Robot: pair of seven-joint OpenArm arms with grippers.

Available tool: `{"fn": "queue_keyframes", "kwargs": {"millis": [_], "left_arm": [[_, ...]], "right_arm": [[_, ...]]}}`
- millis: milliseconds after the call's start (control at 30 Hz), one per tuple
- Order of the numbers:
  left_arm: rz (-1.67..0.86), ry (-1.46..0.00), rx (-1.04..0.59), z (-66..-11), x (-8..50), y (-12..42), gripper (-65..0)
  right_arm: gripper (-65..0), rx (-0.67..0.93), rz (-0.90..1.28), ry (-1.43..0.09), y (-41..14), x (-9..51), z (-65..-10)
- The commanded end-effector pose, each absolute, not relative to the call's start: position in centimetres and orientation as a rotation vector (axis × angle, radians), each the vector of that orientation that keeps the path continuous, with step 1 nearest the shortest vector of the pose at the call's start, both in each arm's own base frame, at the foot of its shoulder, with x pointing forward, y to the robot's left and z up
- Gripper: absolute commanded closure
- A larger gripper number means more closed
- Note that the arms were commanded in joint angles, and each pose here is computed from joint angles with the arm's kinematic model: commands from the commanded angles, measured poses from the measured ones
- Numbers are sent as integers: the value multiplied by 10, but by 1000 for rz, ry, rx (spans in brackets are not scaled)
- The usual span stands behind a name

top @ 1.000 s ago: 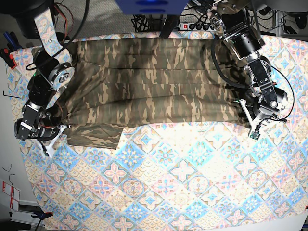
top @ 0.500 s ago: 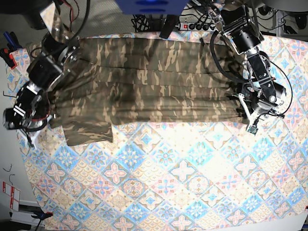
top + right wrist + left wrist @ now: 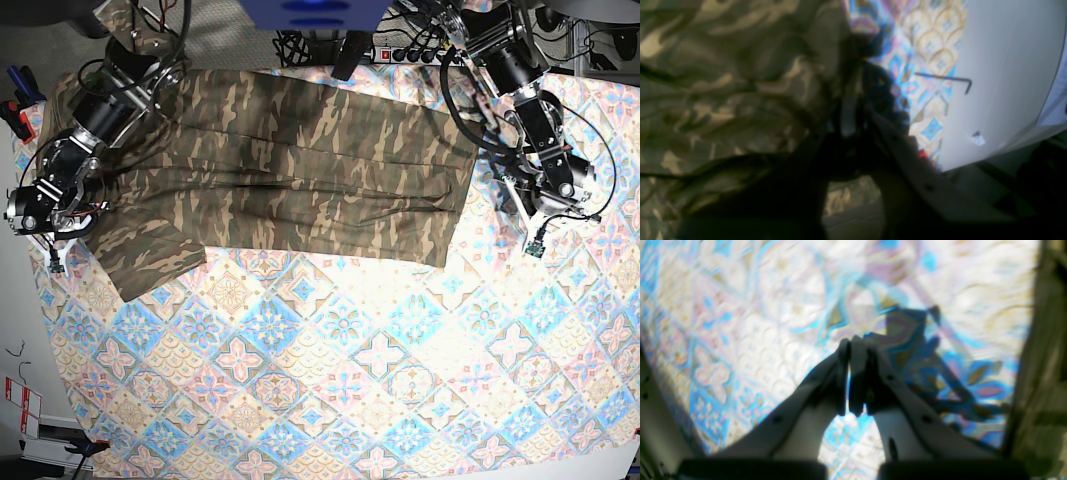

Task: Fold the T-shirt properly
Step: 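Lift the folded edge with both grippers and pull it toward the robot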

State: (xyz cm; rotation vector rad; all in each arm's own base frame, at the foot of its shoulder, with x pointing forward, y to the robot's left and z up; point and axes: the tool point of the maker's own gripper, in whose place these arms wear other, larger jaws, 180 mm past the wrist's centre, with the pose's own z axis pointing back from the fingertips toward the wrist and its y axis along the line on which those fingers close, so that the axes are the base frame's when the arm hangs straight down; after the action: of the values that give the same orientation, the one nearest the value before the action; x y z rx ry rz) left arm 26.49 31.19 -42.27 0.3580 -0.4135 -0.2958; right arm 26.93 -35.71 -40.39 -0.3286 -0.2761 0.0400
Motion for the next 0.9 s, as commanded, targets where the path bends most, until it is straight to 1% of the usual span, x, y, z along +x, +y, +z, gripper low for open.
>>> {"fn": "queue_keyframes", "kwargs": {"millis": [0, 200, 267, 400, 467, 533, 600, 733, 867], "left_arm": [[-292, -455, 384, -409, 278, 316, 0], [-270, -510, 352, -398, 308, 291, -2], [-258, -505, 344, -394, 317, 281, -62], [-235, -502, 327, -384, 332, 269, -236], [-229, -500, 319, -382, 335, 265, -288], [-227, -504, 305, -382, 338, 259, -326], [-226, -520, 281, -382, 342, 249, -342], [-217, -549, 219, -385, 349, 236, -342], [-236, -498, 126, -410, 354, 216, -342]], "right_arm": [[-8, -351, 39, -318, -363, 282, -390], [-8, -333, 45, -312, -356, 283, -396], [-7, -333, 51, -312, -355, 284, -396], [-7, -338, 101, -312, -347, 292, -395], [-7, -340, 113, -313, -345, 294, -395], [-7, -340, 119, -313, -344, 295, -395], [-7, -340, 119, -315, -344, 295, -395], [-7, -340, 119, -315, -344, 295, -395], [-7, -340, 121, -315, -343, 296, -394]]}}
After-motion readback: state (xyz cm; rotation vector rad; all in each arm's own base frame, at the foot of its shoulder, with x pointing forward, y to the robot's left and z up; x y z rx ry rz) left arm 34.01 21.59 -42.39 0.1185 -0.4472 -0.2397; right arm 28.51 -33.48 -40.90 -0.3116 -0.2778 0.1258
